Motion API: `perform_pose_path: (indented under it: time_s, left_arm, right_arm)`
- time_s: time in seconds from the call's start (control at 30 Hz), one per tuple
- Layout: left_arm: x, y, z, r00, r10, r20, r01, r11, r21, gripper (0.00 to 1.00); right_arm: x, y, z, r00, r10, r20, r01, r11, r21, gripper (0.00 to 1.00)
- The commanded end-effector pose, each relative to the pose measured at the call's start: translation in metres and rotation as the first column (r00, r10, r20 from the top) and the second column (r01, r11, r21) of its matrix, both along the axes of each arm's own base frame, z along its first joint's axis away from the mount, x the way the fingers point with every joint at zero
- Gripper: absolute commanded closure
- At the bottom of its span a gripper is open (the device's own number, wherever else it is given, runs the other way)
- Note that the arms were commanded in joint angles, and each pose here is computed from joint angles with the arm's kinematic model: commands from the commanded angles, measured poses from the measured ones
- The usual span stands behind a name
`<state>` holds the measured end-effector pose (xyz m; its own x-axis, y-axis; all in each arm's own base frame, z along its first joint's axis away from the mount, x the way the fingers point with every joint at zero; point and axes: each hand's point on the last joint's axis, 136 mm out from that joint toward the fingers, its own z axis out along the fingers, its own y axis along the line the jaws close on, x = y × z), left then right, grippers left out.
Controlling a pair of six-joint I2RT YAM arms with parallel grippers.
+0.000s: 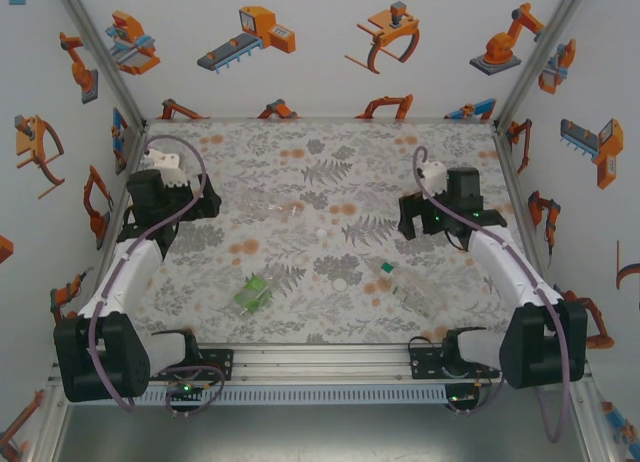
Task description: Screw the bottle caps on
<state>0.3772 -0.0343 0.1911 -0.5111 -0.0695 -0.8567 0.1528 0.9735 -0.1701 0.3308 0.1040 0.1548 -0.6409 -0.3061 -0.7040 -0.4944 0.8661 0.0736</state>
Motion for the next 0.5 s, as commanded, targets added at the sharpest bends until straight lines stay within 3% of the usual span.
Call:
perform_pose_path:
  time_s: [0.0, 0.13, 0.33, 0.47]
  left_arm:
    - [-0.017, -0.014, -0.008, 0.993, -0.06, -0.098, 0.055, 0.997, -0.056, 0.03]
    - [-0.019, -0.009, -0.011, 0.995, -0.044, -0.094, 0.042, 0.999, -0.027, 0.03]
    - [-0.017, -0.005, -0.005, 0.998, -0.024, -0.052, 0.023, 1.0, -0.014, 0.03]
    - [-0.017, -0.005, -0.005, 0.999, -0.022, -0.049, 0.022, 1.0, -0.013, 0.03]
  right_arm:
    - [-0.061, 0.024, -0.013, 0.957, 0.23, -0.179, -0.247, 0.966, -0.076, 0.13]
    - [-0.109, 0.042, -0.027, 0.86, 0.393, -0.326, -0.455, 0.88, -0.136, 0.13]
    - [-0.142, 0.028, -0.053, 0.76, 0.389, -0.521, -0.562, 0.796, -0.225, 0.13]
    - [-0.146, 0.026, -0.066, 0.748, 0.386, -0.541, -0.574, 0.784, -0.235, 0.14]
